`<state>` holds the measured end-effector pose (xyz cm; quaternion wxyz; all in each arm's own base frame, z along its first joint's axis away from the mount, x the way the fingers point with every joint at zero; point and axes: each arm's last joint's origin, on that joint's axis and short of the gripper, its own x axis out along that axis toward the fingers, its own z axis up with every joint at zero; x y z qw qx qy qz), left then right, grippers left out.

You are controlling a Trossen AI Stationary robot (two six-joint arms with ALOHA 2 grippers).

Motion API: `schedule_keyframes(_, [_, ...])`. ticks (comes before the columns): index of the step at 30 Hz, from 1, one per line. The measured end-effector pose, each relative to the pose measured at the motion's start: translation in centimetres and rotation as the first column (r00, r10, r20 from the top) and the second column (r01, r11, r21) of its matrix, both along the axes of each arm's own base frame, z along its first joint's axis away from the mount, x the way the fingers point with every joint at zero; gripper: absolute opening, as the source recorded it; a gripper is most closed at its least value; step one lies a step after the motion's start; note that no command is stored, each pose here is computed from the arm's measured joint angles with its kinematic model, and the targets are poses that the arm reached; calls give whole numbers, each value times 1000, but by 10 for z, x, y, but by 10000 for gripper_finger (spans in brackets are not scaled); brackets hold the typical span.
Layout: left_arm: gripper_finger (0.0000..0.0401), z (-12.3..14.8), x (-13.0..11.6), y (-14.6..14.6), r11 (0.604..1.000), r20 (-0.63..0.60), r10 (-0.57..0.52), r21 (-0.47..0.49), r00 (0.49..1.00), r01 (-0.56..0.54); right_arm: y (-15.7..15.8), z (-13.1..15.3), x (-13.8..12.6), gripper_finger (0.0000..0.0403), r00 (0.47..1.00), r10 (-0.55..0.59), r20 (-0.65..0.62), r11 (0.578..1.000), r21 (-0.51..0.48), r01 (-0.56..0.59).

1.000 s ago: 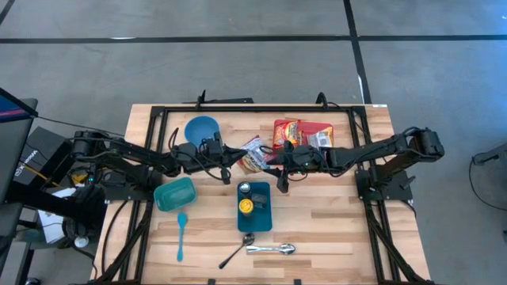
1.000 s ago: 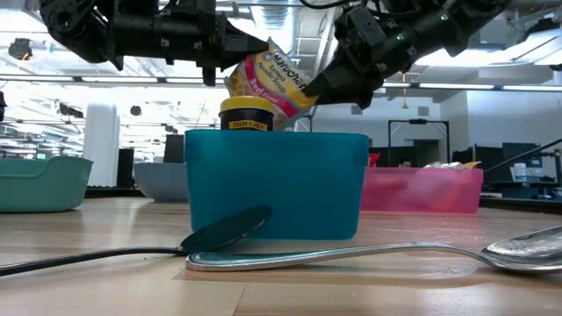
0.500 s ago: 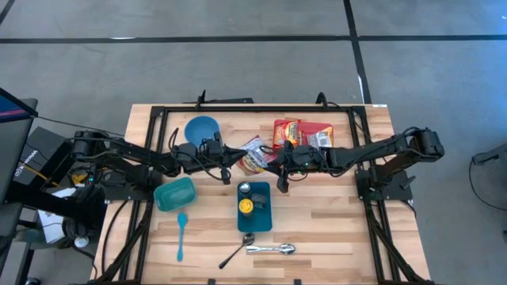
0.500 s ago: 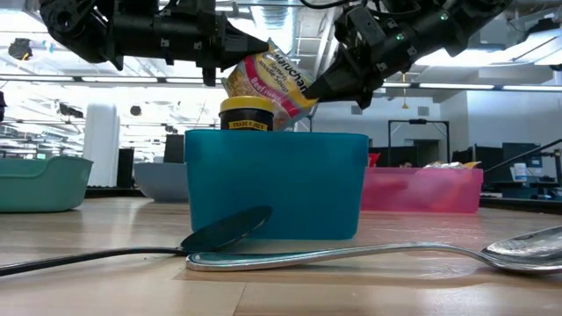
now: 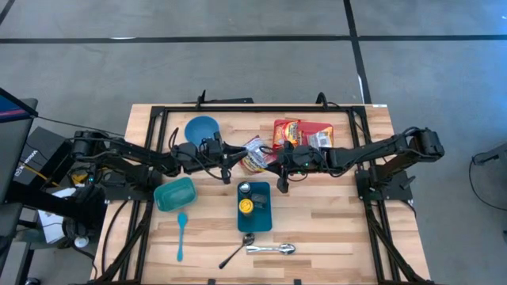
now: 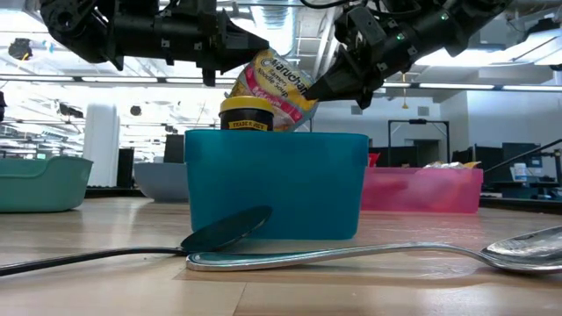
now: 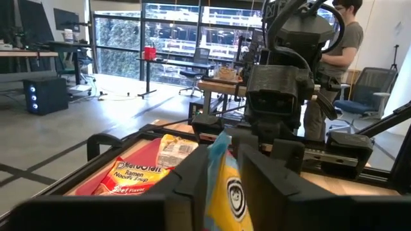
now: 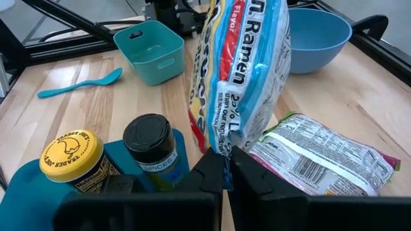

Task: Pick & Place Food Item
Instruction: Put the light blue noodle pack into the red bin

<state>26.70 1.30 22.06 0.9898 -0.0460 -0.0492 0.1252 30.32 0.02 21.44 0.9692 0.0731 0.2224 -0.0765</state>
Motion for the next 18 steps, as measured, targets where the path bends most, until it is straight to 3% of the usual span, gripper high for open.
schedule_keyframes(10, [175,0,0,1,1000,-1,16,-1,1000,-16,0,0,0,1,1000,-14,0,1000,-7,14])
schedule_keyframes(18, [195,6,-3,2,1000,21,21,0,1000,-21,-3,0,-1,1,997,-76,-3,996,-44,76])
